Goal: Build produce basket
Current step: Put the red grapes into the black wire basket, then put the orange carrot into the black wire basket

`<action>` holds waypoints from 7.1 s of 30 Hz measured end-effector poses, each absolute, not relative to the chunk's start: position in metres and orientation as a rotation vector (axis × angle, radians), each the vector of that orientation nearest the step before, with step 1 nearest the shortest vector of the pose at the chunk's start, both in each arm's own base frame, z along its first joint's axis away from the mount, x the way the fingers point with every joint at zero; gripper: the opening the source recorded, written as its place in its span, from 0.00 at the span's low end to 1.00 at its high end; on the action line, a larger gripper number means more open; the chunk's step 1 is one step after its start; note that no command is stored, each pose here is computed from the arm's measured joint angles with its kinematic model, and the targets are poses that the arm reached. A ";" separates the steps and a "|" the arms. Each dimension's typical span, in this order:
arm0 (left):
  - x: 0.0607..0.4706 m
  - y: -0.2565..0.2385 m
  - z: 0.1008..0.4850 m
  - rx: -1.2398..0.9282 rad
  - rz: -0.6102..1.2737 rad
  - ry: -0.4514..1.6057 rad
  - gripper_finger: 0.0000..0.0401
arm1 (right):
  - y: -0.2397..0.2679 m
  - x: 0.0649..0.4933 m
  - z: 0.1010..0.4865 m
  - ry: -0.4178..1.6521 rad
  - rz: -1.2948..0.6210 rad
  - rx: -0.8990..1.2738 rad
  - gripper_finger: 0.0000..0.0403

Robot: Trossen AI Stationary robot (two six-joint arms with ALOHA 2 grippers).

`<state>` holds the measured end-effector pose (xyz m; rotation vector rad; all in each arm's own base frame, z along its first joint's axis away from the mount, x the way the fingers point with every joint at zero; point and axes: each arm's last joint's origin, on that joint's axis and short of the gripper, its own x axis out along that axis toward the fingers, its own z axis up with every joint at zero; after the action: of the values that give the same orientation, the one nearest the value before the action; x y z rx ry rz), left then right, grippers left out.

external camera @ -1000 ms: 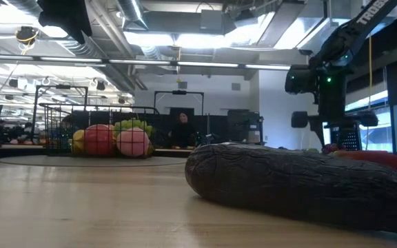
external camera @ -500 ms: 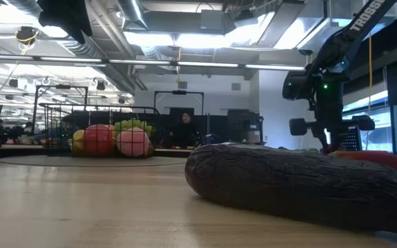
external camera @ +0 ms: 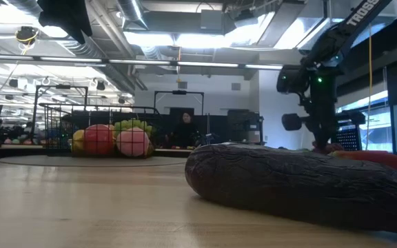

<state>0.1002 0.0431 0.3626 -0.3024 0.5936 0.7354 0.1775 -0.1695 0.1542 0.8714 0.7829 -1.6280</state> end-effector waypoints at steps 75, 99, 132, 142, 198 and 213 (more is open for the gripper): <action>0.100 0.043 0.362 -0.304 0.736 0.596 0.56 | -0.147 0.452 0.265 -0.066 -0.321 0.246 0.00; 0.100 0.043 0.362 -0.310 0.738 0.594 0.56 | -0.185 0.496 0.222 0.129 -0.279 0.379 0.00; 0.100 0.043 0.362 -0.310 0.738 0.594 0.56 | -0.223 0.475 0.205 0.287 -0.447 0.415 0.26; 0.099 0.042 0.361 -0.321 0.732 0.614 0.56 | -0.227 0.476 0.215 0.273 -0.422 0.411 0.32; 0.070 0.018 0.353 -0.368 0.217 0.781 0.56 | -0.022 0.336 0.396 1.208 -0.400 0.415 0.33; 0.070 0.018 0.353 -0.357 0.213 0.783 0.56 | -0.027 0.354 0.321 1.259 -0.659 0.825 0.33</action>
<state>0.0696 0.0180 0.3530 -0.3566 0.7831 0.2127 0.3541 -0.0270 0.3214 0.8247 1.2593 -0.6594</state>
